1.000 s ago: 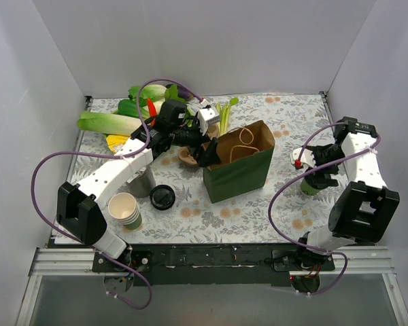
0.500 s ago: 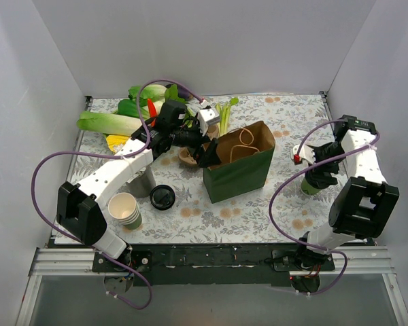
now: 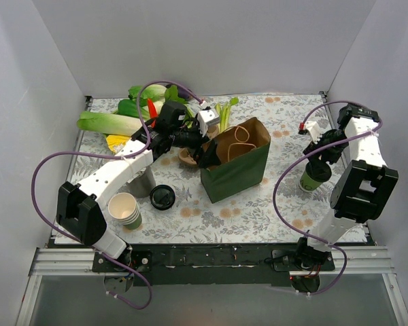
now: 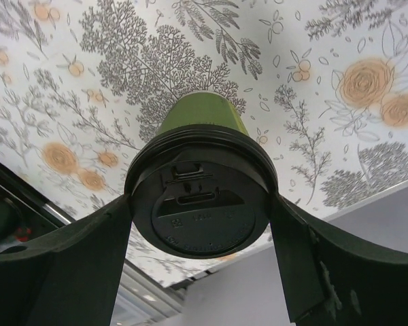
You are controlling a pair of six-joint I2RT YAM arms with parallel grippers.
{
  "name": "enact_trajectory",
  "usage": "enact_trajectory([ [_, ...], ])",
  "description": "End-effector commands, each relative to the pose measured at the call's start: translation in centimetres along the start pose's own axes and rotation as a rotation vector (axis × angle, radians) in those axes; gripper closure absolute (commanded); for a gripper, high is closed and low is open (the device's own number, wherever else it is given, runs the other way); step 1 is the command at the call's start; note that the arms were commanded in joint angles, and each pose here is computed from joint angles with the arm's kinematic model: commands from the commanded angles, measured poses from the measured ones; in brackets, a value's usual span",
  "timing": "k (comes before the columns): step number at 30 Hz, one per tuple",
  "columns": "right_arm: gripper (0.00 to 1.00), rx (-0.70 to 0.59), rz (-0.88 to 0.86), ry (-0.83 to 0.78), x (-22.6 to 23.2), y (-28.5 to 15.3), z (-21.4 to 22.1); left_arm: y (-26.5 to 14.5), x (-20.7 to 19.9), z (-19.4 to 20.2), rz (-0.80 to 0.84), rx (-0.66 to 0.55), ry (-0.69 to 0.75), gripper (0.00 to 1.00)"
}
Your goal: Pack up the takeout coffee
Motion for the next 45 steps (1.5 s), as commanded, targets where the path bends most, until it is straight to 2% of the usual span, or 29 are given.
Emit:
enact_trajectory([
  [1, 0.52, -0.008, -0.083, 0.336, 1.5, 1.2, 0.3, -1.5, -0.7, -1.0, -0.009, -0.043, 0.031, 0.02],
  [8, 0.62, 0.004, -0.072, 0.476, 1.7, 1.0, 0.1, -1.7, -0.7, -1.2, -0.005, -0.056, 0.034, 0.02],
  [18, 0.67, -0.053, 0.006, 0.467, 1.8, -1.2, -0.8, -1.6, -0.7, -1.6, 0.003, -0.067, 0.036, 0.02],
  [21, 0.78, -0.086, 0.056, 0.447, 2.0, -2.6, -1.2, -1.9, -0.7, -2.4, -0.011, -0.103, 0.050, 0.02],
  [24, 0.97, -0.129, 0.096, 0.425, 2.1, -3.8, -1.9, -2.3, -0.8, -3.7, -0.022, -0.162, 0.050, 0.02],
  [25, 0.99, -0.139, 0.107, 0.425, 2.2, -4.2, -2.0, -2.4, -0.7, -4.6, -0.026, -0.198, 0.060, 0.02],
  [29, 0.99, -0.236, 0.186, 0.408, 1.9, -7.1, -3.5, -3.1, -0.6, -6.9, -0.040, -0.268, 0.033, 0.02],
  [32, 0.99, -0.364, 0.300, 0.370, 1.7, -10.5, -5.2, -3.9, 0.0, -7.9, -0.081, -0.291, -0.004, 0.02],
  [35, 0.99, -0.523, 0.377, 0.294, 2.0, -13.4, -6.9, -4.3, 1.0, -7.8, -0.147, -0.263, -0.055, 0.02],
  [38, 0.99, -0.671, 0.388, 0.344, 2.3, -14.5, -8.2, -4.7, 2.6, -7.0, -0.231, -0.246, -0.164, 0.02],
  [41, 0.99, -0.724, 0.275, 0.339, 2.7, -14.6, -9.2, -4.9, 3.8, -6.4, -0.231, -0.233, -0.196, 0.02],
  [42, 0.99, -0.715, 0.234, 0.296, 2.9, -14.5, -9.4, -4.8, 3.6, -6.4, -0.191, -0.235, -0.184, 0.02],
  [45, 0.99, -0.734, 0.160, 0.326, 2.5, -15.2, -10.6, -4.3, 3.4, -6.1, -0.096, -0.230, -0.140, 0.03],
])
Point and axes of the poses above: each gripper's point midway between its finger pads, its own y axis out along the fingers, its own x axis along the line the jaws close on, z = x × y, the point moved 9 cm from there along -y, back along the fingers, and after that the axes turned 8 degrees about y, right-handed, at the moved point
